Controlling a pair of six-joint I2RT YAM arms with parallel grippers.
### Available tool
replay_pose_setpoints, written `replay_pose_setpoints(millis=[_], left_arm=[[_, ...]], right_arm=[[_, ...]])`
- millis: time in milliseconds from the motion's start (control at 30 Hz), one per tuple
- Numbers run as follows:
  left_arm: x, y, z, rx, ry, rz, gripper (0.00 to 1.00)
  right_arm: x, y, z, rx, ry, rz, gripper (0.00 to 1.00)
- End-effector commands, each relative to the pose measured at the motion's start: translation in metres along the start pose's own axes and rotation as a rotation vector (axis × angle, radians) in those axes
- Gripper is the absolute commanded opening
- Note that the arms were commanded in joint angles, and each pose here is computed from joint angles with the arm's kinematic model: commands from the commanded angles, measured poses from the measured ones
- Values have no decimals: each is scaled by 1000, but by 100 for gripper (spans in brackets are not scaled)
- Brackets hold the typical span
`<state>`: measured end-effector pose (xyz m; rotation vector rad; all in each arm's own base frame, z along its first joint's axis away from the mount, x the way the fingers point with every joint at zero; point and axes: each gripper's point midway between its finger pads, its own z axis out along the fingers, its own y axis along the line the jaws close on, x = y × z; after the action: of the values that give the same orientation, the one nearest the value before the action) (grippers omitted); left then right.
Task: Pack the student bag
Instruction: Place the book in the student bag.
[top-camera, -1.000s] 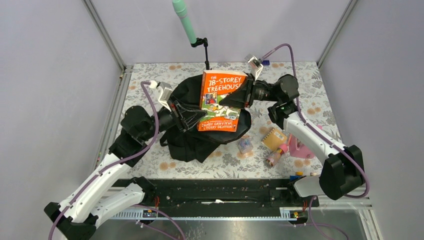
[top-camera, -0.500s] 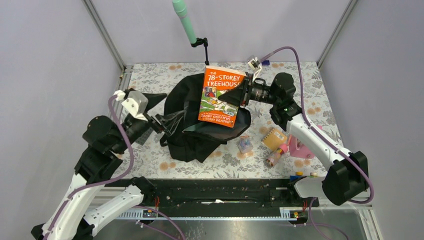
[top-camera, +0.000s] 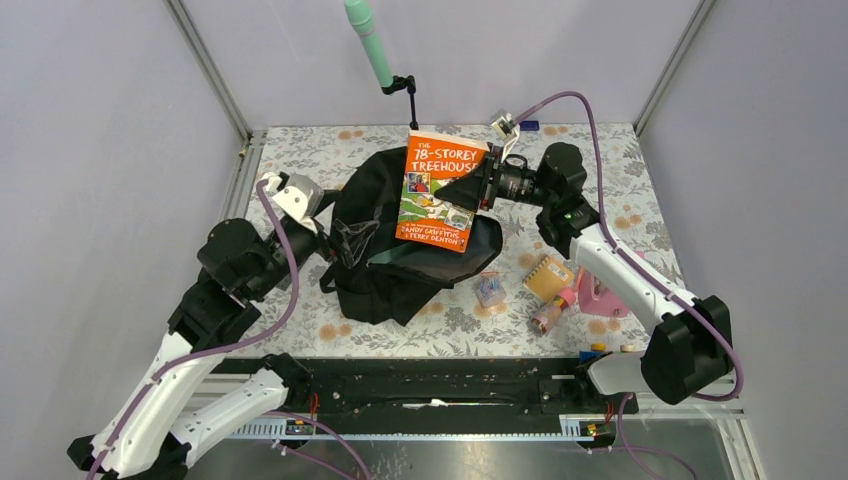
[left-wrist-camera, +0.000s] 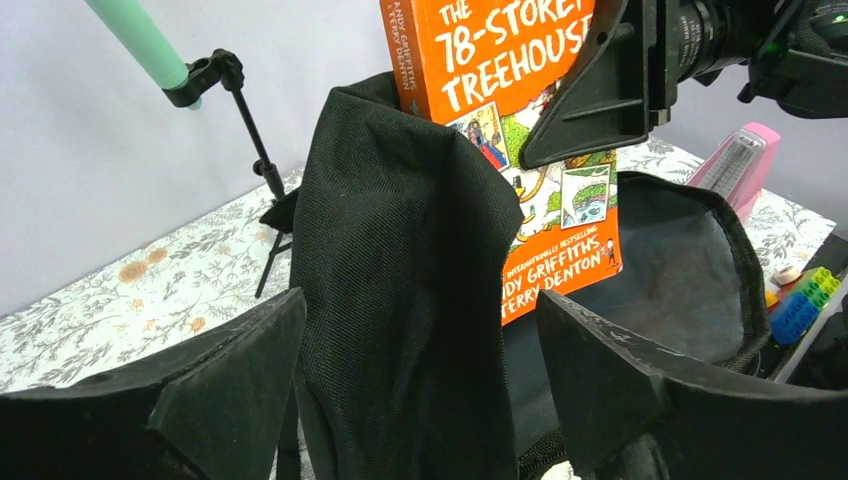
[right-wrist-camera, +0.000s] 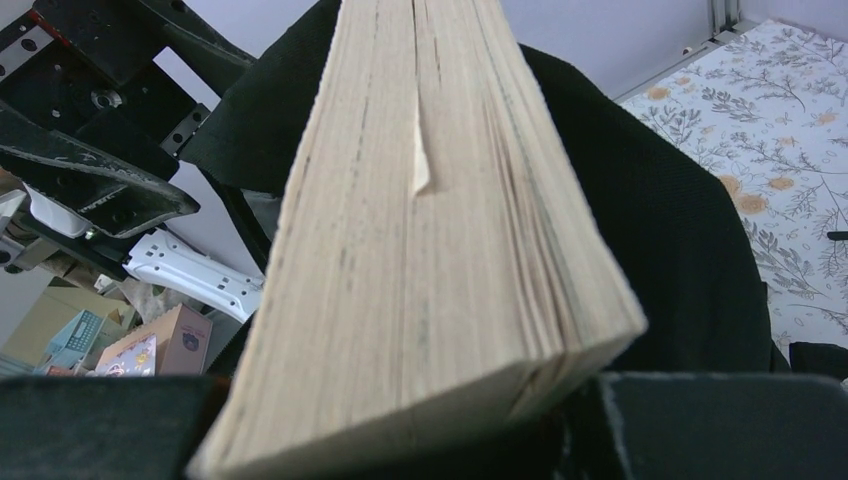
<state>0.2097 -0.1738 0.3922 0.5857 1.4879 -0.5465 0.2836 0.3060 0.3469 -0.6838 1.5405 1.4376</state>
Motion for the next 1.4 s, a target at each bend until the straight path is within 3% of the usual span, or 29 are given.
replay_pose_setpoints(millis=[0,167,233,400,533,867,1100,1367], left_arm=[[-15,-8,3,44,-67,-8,85],[-4,1,20,10,-22,26,85],[0,6,29,-17,3,36,80],[2,36,36,-179,55,53,22],[-5,28,34,-135,11,48,2],[-18,21,27,-106,-41,14,0],[-18,17,26,-82,-52,26,0],[-19,28,23,-141,-59,35,0]], right_arm=[[-44,20,1,-29,-97,-146,0],[-45,20,1,-25,-89,-169,0],[-45,22,-1,-15,-81,-197,0],[-42,38,-14,-25,-37,-338,0],[-31,48,-22,-64,1,-501,0],[-25,66,-12,-245,46,-745,0],[-8,57,17,-342,122,-736,0],[58,22,23,-264,290,-653,0]])
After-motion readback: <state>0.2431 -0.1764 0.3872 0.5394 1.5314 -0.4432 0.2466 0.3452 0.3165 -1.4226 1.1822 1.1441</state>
